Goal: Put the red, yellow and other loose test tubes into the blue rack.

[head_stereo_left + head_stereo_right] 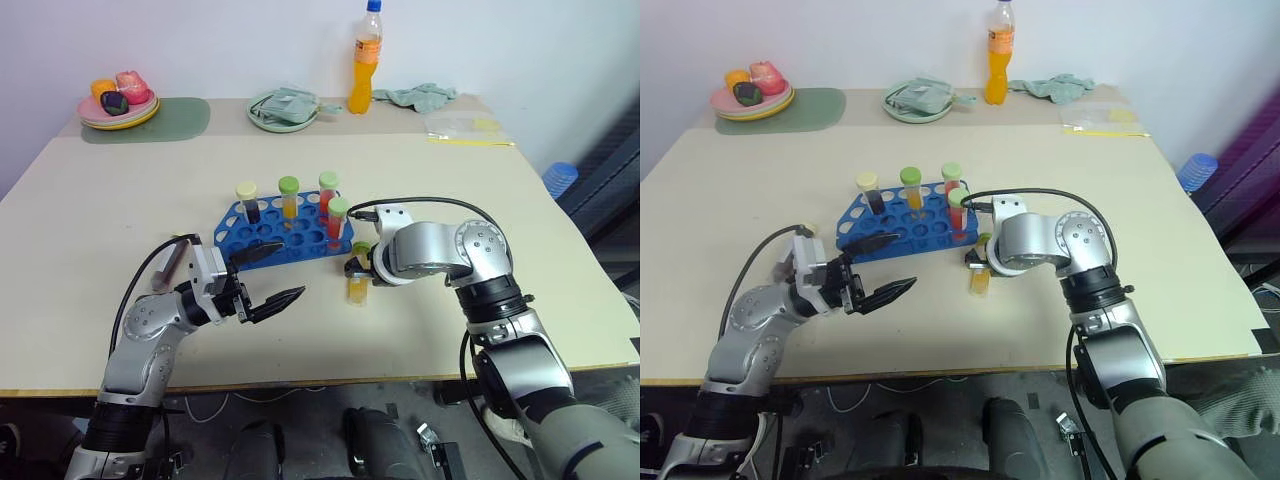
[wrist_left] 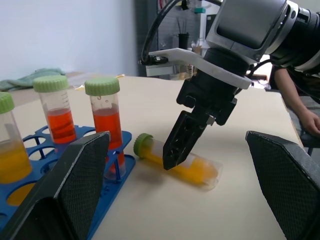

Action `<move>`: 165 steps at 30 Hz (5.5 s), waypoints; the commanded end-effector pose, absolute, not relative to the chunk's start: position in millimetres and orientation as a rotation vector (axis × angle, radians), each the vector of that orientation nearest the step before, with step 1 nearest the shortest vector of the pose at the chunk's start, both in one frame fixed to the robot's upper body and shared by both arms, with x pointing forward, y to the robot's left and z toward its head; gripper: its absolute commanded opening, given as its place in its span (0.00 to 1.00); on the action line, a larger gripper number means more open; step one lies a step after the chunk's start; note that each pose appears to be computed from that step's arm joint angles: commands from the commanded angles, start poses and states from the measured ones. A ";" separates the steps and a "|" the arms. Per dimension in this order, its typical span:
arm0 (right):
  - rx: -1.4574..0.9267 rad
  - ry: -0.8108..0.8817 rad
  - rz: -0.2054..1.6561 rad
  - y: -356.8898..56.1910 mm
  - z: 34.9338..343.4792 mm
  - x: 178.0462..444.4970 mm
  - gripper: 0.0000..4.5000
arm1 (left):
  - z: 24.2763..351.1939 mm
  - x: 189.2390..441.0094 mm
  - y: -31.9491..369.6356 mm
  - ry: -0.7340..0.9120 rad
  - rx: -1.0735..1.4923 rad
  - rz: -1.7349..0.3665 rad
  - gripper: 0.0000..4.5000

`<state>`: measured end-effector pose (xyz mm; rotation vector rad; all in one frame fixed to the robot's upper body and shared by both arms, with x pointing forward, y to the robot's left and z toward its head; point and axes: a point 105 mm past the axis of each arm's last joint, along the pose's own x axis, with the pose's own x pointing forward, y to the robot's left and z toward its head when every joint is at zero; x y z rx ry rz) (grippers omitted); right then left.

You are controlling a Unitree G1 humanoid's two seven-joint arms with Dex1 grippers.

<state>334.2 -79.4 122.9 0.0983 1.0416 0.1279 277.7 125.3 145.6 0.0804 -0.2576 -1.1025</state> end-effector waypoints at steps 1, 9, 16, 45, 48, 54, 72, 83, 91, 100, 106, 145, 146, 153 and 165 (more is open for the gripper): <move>0.105 1.001 0.119 -80.7 137.7 344.1 0.99 | 154.8 273.4 124.3 -0.298 0.096 -1.105 1.00; 0.103 0.996 0.091 -82.7 130.9 352.5 0.99 | 154.6 271.6 124.2 -0.296 0.091 -1.107 1.00; 0.076 0.994 0.090 -81.8 120.3 353.2 0.46 | 153.8 271.7 124.1 -0.295 0.089 -1.106 1.00; 0.174 -0.173 0.256 -161.3 253.4 356.9 0.17 | 167.8 284.0 150.0 -0.288 0.136 -1.107 1.00; 0.053 -0.334 0.373 -125.3 258.0 339.6 0.17 | 170.6 286.8 151.7 -0.287 0.125 -1.117 1.00; 0.116 -0.576 0.506 -82.1 277.3 319.9 0.17 | 171.3 293.8 160.4 -0.271 0.136 -1.131 1.00; 0.124 -0.688 0.756 18.3 234.5 333.0 0.17 | 177.4 277.8 197.9 -0.202 0.209 -1.058 1.00; 0.022 -0.542 0.712 15.0 173.4 350.6 0.17 | 170.6 274.6 199.9 -0.186 0.210 -1.031 1.00; 0.002 -0.524 0.696 16.2 166.3 355.6 0.17 | 172.8 273.6 196.0 -0.195 0.206 -1.033 1.00; -0.045 -0.513 0.715 25.5 158.0 355.6 0.17 | 175.1 274.0 193.9 -0.198 0.204 -1.038 1.00; -0.062 -0.505 0.691 22.6 157.0 362.8 0.17 | 175.7 272.8 193.0 -0.200 0.207 -1.038 1.00; -0.287 -0.402 1.193 -74.5 200.1 256.1 0.99 | 174.3 298.7 286.3 0.393 0.216 -0.570 1.00; -0.296 -0.406 1.206 -71.9 199.3 256.2 0.99 | 177.5 302.4 289.8 0.420 0.199 -0.541 1.00; -0.299 -0.449 1.190 -63.1 205.5 260.9 0.99 | 199.3 328.5 293.8 0.595 0.101 -0.472 1.00; -0.309 -0.447 1.188 -52.4 197.8 259.2 0.99 | 180.3 363.2 307.1 0.939 0.051 -0.401 1.00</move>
